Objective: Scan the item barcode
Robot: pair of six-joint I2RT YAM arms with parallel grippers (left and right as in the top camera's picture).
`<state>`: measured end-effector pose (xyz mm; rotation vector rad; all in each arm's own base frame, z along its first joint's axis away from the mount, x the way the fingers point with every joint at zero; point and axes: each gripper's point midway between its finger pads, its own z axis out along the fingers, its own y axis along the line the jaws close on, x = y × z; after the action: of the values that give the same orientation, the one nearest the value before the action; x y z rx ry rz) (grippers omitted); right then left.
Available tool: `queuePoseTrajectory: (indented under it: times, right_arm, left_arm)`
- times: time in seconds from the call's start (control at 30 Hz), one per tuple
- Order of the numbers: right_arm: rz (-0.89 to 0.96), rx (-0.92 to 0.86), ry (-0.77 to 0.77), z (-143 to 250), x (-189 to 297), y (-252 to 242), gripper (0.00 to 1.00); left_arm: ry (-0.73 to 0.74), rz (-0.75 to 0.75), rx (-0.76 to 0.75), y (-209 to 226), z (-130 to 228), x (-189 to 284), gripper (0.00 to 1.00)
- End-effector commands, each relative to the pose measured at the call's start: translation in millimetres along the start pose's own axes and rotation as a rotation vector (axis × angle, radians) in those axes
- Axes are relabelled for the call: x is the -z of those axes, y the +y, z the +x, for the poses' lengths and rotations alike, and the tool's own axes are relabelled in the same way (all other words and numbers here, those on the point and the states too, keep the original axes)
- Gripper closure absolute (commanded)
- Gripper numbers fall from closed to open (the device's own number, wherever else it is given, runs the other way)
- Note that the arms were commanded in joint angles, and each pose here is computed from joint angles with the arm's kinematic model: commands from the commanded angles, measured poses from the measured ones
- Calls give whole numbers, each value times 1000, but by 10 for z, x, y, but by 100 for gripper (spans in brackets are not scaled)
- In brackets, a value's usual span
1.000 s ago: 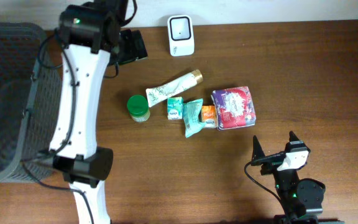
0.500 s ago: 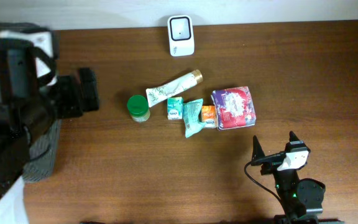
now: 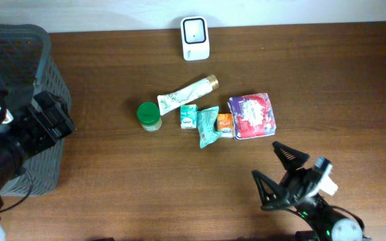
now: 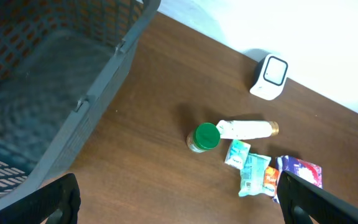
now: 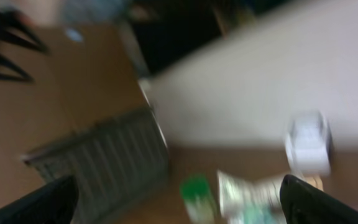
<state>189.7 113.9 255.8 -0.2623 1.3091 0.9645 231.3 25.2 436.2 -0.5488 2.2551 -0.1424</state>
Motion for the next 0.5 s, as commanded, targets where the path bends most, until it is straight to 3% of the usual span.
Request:
queuePoseTrajectory:
  times: [0.0,0.1,0.17,0.23,0.33,0.47]
  right_arm:
    - [-66,72,-198,-486,54,259,1]
    - [21,155,-394,-1150,132,382,1]
    - [64,324,-390,-1408,90,511,1]
    - [252,460,-235,-1584,-56,329,1]
    - [663,447,61,-1602,-36,-395,1]
    - [779,303,511,-1300,-272,-912,1]
  left_arm:
    - [10,10,15,-13,10,-14,1]
    - [10,10,15,-13,10,-16,1]
    - [10,10,14,-13,10,-14,1]
    - [10,10,14,-12,10,-16,1]
    - [10,10,14,-13,10,-16,1]
    - [10,10,14,-13,10,-16,1]
